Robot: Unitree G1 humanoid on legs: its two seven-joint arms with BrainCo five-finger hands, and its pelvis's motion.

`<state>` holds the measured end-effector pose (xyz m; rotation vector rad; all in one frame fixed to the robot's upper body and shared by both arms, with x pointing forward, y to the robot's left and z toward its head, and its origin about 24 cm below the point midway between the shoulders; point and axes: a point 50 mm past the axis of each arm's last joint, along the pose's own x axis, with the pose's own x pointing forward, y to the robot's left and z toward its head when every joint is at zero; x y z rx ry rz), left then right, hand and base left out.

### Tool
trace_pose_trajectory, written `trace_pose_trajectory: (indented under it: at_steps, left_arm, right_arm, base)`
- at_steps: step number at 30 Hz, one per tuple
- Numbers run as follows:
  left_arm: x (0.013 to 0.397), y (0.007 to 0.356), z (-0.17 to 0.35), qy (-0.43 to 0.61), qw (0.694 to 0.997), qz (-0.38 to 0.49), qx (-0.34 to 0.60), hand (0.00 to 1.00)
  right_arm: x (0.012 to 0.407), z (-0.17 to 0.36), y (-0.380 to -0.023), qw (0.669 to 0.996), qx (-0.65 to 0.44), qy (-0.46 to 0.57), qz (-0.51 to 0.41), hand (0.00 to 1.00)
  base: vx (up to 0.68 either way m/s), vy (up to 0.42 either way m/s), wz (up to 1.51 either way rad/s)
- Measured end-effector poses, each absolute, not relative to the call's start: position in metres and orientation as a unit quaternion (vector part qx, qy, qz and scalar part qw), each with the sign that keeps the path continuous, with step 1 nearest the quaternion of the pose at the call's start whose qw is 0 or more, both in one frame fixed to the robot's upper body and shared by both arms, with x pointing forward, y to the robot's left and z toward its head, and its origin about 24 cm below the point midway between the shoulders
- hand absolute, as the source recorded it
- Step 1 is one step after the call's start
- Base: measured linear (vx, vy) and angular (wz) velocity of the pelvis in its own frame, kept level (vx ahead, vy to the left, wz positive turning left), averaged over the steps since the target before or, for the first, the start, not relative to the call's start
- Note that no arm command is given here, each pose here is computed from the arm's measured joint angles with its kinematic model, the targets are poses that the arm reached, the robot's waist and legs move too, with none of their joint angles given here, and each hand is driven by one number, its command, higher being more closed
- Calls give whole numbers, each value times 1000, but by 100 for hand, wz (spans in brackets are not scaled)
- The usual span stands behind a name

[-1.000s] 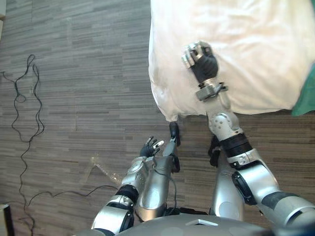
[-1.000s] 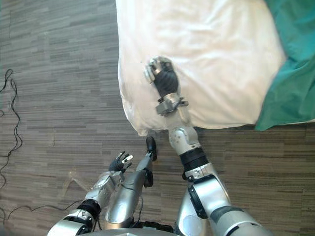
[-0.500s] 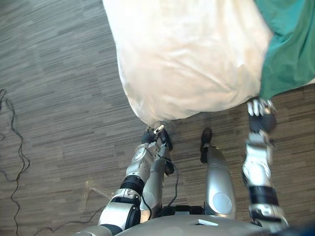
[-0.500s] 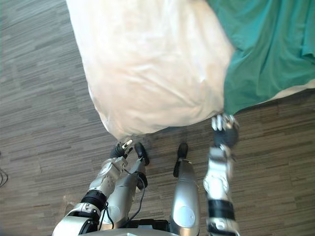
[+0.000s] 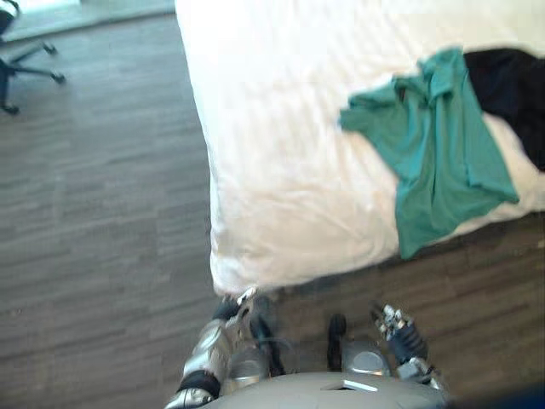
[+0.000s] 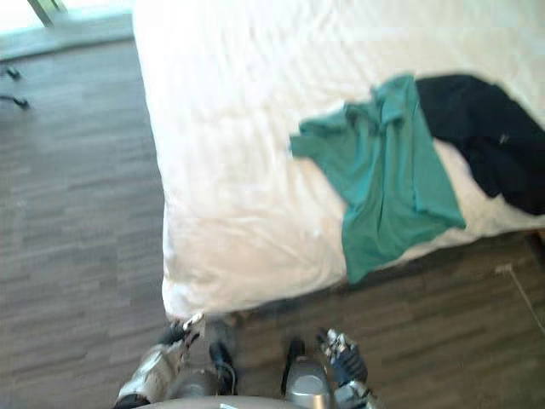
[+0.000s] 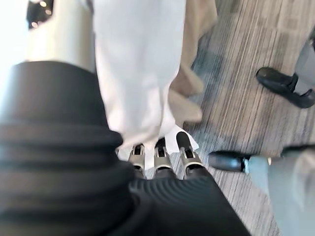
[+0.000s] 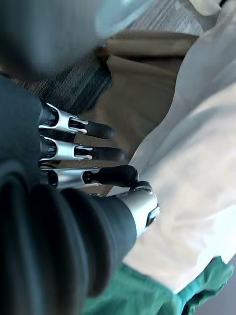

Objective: Tidy the bed and pick cloth on bed and put in laundry

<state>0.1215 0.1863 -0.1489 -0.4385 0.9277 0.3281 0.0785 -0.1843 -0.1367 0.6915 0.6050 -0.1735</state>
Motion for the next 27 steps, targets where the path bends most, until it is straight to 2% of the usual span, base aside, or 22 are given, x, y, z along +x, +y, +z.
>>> trace_pose_trajectory:
  at_steps: [6, 9, 15, 19, 22, 27]
  left_arm:
    - [81, 194, -162, 489, 827, 194, -199, 0]
    - [76, 196, -163, 494, 823, 202, -194, 0]
    - [76, 196, -163, 493, 826, 203, -182, 0]
    - [74, 207, -161, 471, 833, 223, -187, 0]
    - [74, 204, -160, 466, 845, 183, -188, 0]
    - [76, 191, -160, 478, 853, 126, -169, 0]
  right_arm:
    - [64, -148, -186, 886, 278, 360, -91, 0]
    - [59, -150, -189, 882, 270, 373, -103, 0]
    - [59, -151, -191, 883, 251, 383, -100, 0]
    - [73, -152, -185, 889, 224, 390, -86, 0]
    - [93, -145, -186, 911, 178, 369, -56, 0]
    - [94, -143, -194, 918, 154, 360, -68, 0]
  base:
    - [-53, -37, -7]
    - [-104, -32, -22]
    - [-97, -37, -30]
    - [35, -33, -81]
    - [25, -77, -136]
    - [-10, 123, -96]
